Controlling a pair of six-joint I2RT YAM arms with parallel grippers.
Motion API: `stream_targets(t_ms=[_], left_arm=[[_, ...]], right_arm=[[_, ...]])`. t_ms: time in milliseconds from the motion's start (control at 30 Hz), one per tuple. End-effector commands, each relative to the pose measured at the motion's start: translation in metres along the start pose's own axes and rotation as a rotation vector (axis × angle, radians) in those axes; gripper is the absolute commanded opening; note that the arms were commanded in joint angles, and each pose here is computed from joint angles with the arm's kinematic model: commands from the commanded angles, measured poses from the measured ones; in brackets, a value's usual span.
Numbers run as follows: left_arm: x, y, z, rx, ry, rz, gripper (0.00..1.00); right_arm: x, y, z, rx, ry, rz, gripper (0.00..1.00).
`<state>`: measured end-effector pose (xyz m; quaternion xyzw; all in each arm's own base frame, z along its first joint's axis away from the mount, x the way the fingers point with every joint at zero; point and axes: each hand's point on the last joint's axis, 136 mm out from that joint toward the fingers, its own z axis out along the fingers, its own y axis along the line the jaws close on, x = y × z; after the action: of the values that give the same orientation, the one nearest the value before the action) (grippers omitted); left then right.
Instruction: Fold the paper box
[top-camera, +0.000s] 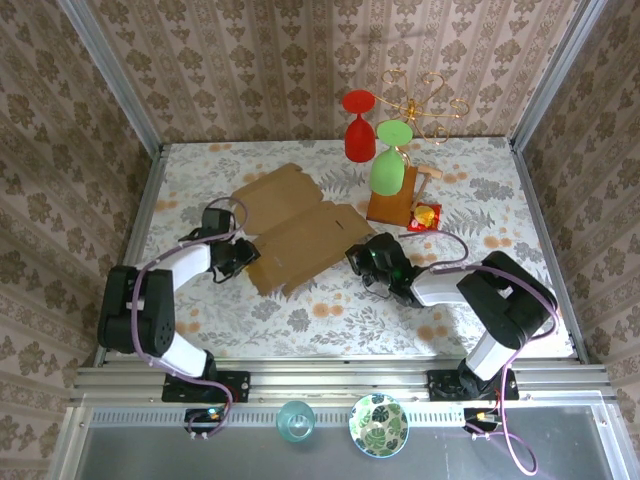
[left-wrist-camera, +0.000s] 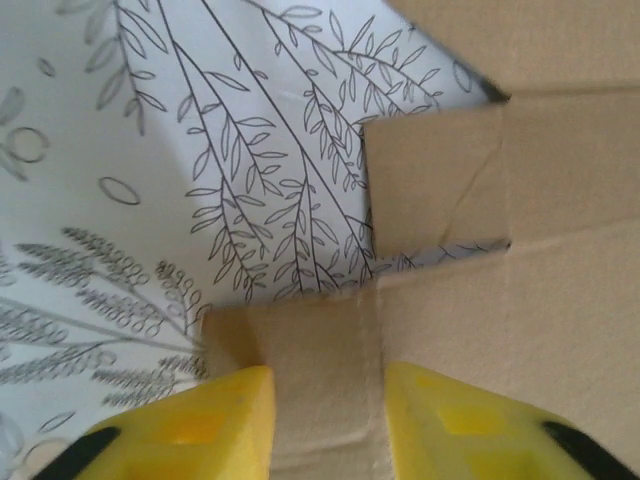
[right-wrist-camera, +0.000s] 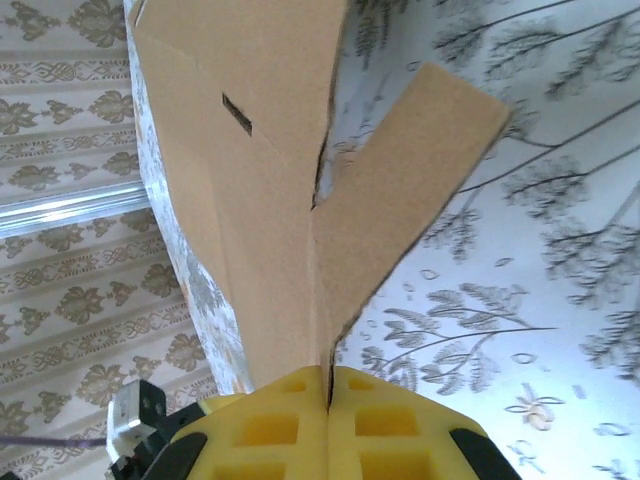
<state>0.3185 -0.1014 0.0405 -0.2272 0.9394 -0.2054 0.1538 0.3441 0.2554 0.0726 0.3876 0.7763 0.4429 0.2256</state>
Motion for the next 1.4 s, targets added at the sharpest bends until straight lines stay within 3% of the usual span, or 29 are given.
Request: stream_targets(t_ms=[0,167,367,633,867,1000,1133,1233,1367], left_arm=[[-0.018,-0.013,-0.042,-0.017,-0.109,0.036,0.43],[-0.051,-0.015,-0.099,-0.021,-0.306,0.012,0.49],[-0.088,-0.014,-0.125,0.057,-0.378,-0.048,0.51],[-0.117,-0.023,-0.085,0.152,-0.281,-0.043,0.49],[-0.096,-0.053,-0.04,0.295,-0.082,-0.051,0.39],[-0.064,-0.084,-0.03,0.368,-0.002,-0.017,0.37],[-0.034,-0.097,-0.026,0.441,0.067,-0.067,0.33],[-0.023,-0.091,-0.033,0.471,0.09,-0.118,0.32],[-0.029,-0.055,-0.054,0.421,0.045,-0.191,0.32]], right_arm=[[-0.01,0.033,-0.013,-0.008,-0.074,-0.013,0.0],[-0.008,0.077,-0.046,-0.019,-0.088,-0.004,0.0],[0.013,0.122,-0.088,-0.072,-0.068,0.03,0.0],[0.025,0.182,-0.138,-0.173,-0.077,0.026,0.0],[0.018,0.236,-0.174,-0.268,-0.127,0.02,0.0],[0.014,0.256,-0.174,-0.295,-0.15,0.02,0.0],[0.009,0.259,-0.149,-0.298,-0.165,0.044,0.0],[0.0,0.257,-0.126,-0.306,-0.181,0.052,0.0],[-0.011,0.242,-0.095,-0.27,-0.195,0.046,0.0]])
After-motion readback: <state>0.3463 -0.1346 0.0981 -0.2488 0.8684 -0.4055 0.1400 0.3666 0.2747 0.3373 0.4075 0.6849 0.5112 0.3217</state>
